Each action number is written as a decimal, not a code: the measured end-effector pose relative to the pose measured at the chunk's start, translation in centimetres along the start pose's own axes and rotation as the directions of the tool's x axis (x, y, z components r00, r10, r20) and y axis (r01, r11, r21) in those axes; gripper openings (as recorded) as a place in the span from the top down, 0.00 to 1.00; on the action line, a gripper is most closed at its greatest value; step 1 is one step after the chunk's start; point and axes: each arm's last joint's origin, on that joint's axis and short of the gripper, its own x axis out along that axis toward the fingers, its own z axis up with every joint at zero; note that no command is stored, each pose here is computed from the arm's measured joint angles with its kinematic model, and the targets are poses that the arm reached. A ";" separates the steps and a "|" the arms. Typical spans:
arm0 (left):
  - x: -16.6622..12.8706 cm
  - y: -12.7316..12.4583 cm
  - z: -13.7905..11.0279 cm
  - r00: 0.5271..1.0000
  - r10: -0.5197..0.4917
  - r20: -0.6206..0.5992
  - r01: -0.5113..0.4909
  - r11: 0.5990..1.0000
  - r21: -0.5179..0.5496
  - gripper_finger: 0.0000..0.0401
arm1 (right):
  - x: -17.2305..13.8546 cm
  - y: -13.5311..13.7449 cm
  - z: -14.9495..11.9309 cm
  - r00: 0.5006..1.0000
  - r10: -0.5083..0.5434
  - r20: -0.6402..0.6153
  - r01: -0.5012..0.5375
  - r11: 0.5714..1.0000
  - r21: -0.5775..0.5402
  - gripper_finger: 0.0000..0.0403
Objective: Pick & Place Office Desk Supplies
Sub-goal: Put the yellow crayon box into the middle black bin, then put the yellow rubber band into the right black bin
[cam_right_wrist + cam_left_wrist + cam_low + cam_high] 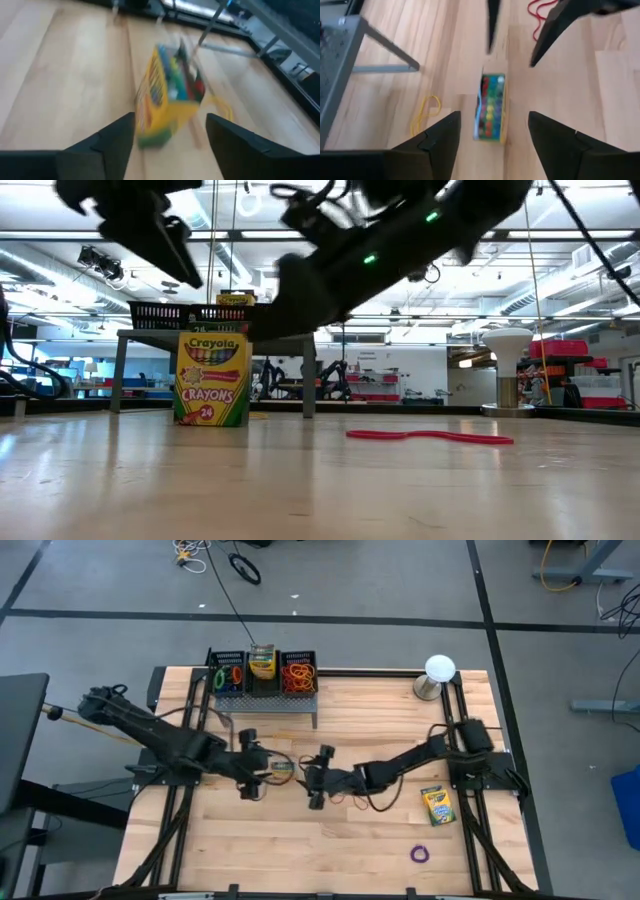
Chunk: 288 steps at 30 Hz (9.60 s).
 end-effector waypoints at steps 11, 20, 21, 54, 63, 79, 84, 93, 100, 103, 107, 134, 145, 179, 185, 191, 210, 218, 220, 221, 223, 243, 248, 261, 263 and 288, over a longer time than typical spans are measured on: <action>3.1 1.3 3.8 0.989 -0.033 -0.141 0.033 0.999 0.001 0.34 | -8.6 1.4 -4.7 0.997 0.071 0.012 -0.072 0.995 0.071 0.89; 6.6 0.9 4.5 0.942 -0.045 -0.333 0.060 0.998 0.035 0.28 | -10.4 2.2 -5.5 0.998 0.059 0.036 -0.061 0.996 0.060 0.93; 6.8 0.8 4.6 0.939 -0.046 -0.340 0.062 0.997 0.037 0.28 | -10.4 2.2 -5.4 0.998 0.059 0.038 -0.061 0.996 0.058 0.92; -1.3 5.4 10.3 0.895 -0.011 -0.445 0.109 0.975 0.195 0.76 | -10.4 2.2 -5.4 0.997 0.060 0.041 -0.062 0.997 0.042 0.97; -5.8 15.9 12.4 0.900 0.131 -0.416 -0.057 0.981 0.185 0.76 | -10.2 2.0 -5.4 0.998 0.055 0.040 -0.056 0.998 0.019 0.97; -1.4 27.1 8.9 0.842 0.105 -0.529 -0.057 0.993 0.106 0.76 | -10.0 1.8 -5.4 0.996 0.077 0.037 -0.077 0.997 -0.001 0.97; -0.2 27.2 9.0 0.844 0.092 -0.529 -0.019 0.990 0.142 0.76 | -10.0 1.8 -5.4 0.996 0.081 0.037 -0.082 0.997 -0.001 0.97; 1.4 27.4 8.9 0.836 0.064 -0.545 0.013 0.991 0.136 0.76 | -10.0 1.8 -5.3 0.996 0.081 0.037 -0.082 0.997 0.000 0.97; 1.4 27.3 9.1 0.836 0.075 -0.544 -0.026 0.995 0.097 0.66 | -10.0 1.8 -5.3 0.996 0.082 0.037 -0.082 0.997 0.000 0.97; 1.4 27.3 9.0 0.833 0.082 -0.548 -0.035 0.995 0.097 0.60 | -10.0 1.8 -5.3 0.996 0.082 0.037 -0.082 0.997 0.000 0.97; 1.4 27.1 9.2 0.820 0.115 -0.560 -0.049 0.990 0.132 0.57 | -10.0 1.8 -5.3 0.996 0.082 0.037 -0.082 0.997 0.000 0.97; 0.7 25.4 10.3 0.783 0.255 -0.567 -0.162 0.964 0.210 0.51 | -10.0 1.8 -5.3 0.994 0.098 0.044 -0.098 0.995 0.004 0.97; -2.1 23.9 11.1 0.780 0.361 -0.511 -0.250 0.929 0.273 0.43 | -10.0 1.8 -5.2 0.994 0.101 0.049 -0.101 0.995 0.008 0.97; 7.5 0.4 -2.3 0.988 0.123 0.098 -0.097 0.967 -0.238 0.95 | -10.8 3.1 -6.2 0.979 0.204 -0.028 -0.197 0.966 0.166 0.97; 8.1 1.6 -4.1 0.971 0.228 -0.074 -0.240 0.921 -0.308 0.86 | -10.8 3.0 -6.1 0.979 0.203 -0.027 -0.196 0.966 0.166 0.97; 9.4 2.8 -4.8 0.959 0.223 -0.178 -0.277 0.872 -0.403 0.65 | -10.8 3.0 -6.1 0.979 0.203 -0.027 -0.196 0.967 0.163 0.97; 14.6 7.3 -6.9 0.905 0.234 -0.354 -0.364 0.858 -0.363 0.58 | -10.8 3.0 -6.1 0.979 0.203 -0.028 -0.196 0.967 0.163 0.97; 14.3 6.4 -6.6 0.924 0.178 -0.338 -0.276 0.923 -0.267 0.93 | -10.8 3.0 -6.1 0.979 0.203 -0.028 -0.197 0.968 0.155 0.97; 13.9 5.9 -6.5 0.932 0.156 -0.326 -0.244 0.937 -0.249 0.98 | -10.8 3.0 -6.1 0.979 0.203 -0.028 -0.197 0.968 0.155 0.97; 13.6 5.6 -6.4 0.938 0.137 -0.319 -0.220 0.945 -0.241 0.98 | -10.8 3.0 -6.1 0.979 0.203 -0.028 -0.197 0.968 0.155 0.97; 12.8 5.0 -6.0 0.951 0.106 -0.289 -0.177 0.957 -0.231 0.98 | -10.8 3.0 -6.1 0.979 0.204 -0.028 -0.197 0.968 0.155 0.97; 7.3 -1.6 -5.9 0.976 -0.003 -0.219 -0.039 0.982 -0.186 0.95 | -10.8 3.0 -6.2 0.979 0.204 -0.028 -0.197 0.968 0.155 0.97; 8.5 -1.4 -6.2 0.968 0.103 -0.230 -0.139 0.979 -0.150 0.82 | -10.7 2.9 -6.1 0.980 0.199 -0.026 -0.192 0.968 0.160 0.97; 11.7 1.1 -7.1 0.904 0.264 -0.337 -0.115 0.908 0.402 0.53 | -10.6 2.7 -6.1 0.981 0.194 -0.024 -0.187 0.968 0.165 0.97; 12.0 1.3 -7.2 0.897 0.279 -0.343 -0.107 0.889 0.446 0.53 | -10.6 2.7 -6.1 0.981 0.194 -0.025 -0.187 0.968 0.165 0.97; 7.9 -3.6 -3.8 0.926 -0.085 -0.369 0.189 0.948 0.256 0.97 | -10.6 2.7 -6.1 0.981 0.194 -0.025 -0.187 0.969 0.164 0.97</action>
